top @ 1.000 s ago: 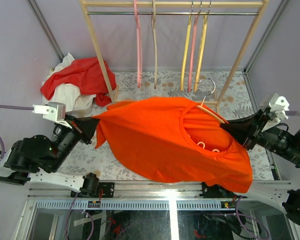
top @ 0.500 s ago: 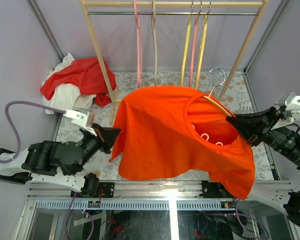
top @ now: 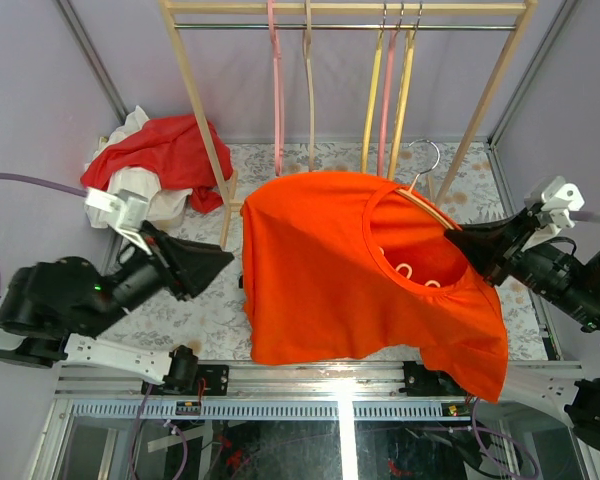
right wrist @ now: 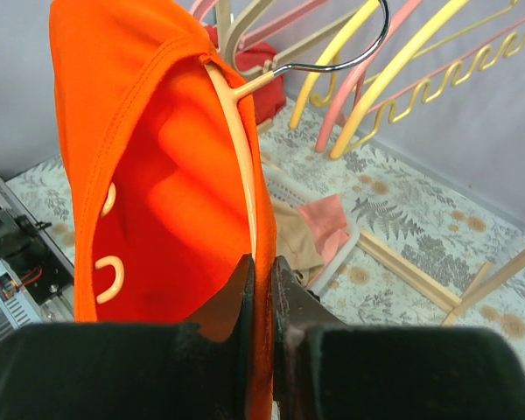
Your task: Place the t-shirt on the hanger
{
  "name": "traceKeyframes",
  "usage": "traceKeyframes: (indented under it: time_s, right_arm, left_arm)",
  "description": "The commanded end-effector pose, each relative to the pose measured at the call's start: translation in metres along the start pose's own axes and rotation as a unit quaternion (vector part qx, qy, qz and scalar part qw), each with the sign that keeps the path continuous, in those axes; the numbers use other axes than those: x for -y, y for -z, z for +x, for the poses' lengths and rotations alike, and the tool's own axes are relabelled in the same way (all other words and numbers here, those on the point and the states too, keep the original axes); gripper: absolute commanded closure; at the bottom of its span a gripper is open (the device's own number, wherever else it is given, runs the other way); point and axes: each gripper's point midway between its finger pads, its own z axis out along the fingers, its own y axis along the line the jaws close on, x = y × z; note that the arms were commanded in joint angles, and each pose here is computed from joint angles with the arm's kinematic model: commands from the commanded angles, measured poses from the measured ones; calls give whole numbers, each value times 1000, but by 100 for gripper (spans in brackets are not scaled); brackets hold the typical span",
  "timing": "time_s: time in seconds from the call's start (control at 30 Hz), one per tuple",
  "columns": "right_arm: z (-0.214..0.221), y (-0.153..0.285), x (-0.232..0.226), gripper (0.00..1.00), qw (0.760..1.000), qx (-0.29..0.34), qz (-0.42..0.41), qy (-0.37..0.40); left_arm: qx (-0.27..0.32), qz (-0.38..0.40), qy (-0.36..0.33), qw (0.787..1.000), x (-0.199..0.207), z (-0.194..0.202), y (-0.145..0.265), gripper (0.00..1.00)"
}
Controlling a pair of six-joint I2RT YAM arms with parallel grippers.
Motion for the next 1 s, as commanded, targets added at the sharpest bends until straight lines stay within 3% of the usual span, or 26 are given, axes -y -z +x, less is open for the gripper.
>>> traceKeyframes:
  time_s: [0.0,0.2,0.4,0.6,0.83,0.97]
  right_arm:
    - [-8,6,7,100,999,24,19,-13]
    - [15,3,-14,100,999,-22,-41,4]
    - [32,-10,-55,100,986,-65,-153,12]
    - [35,-19,-82,100,970,-81,-229,15]
    - [32,-25,-80,100,972,-85,-220,19]
    - [36,-23,-73,100,976,-86,-199,14]
  left_arm:
    - [-35,91,-20,995,21,-7,26,63]
    - [-9,96,-45,994,36,-38,25,58]
    - [-17,114,-130,985,85,-53,10,40]
    - [-68,166,-167,970,117,-23,5,28]
    - [-108,160,-174,966,111,6,-4,20]
    - [-142,148,-187,961,112,30,-31,20]
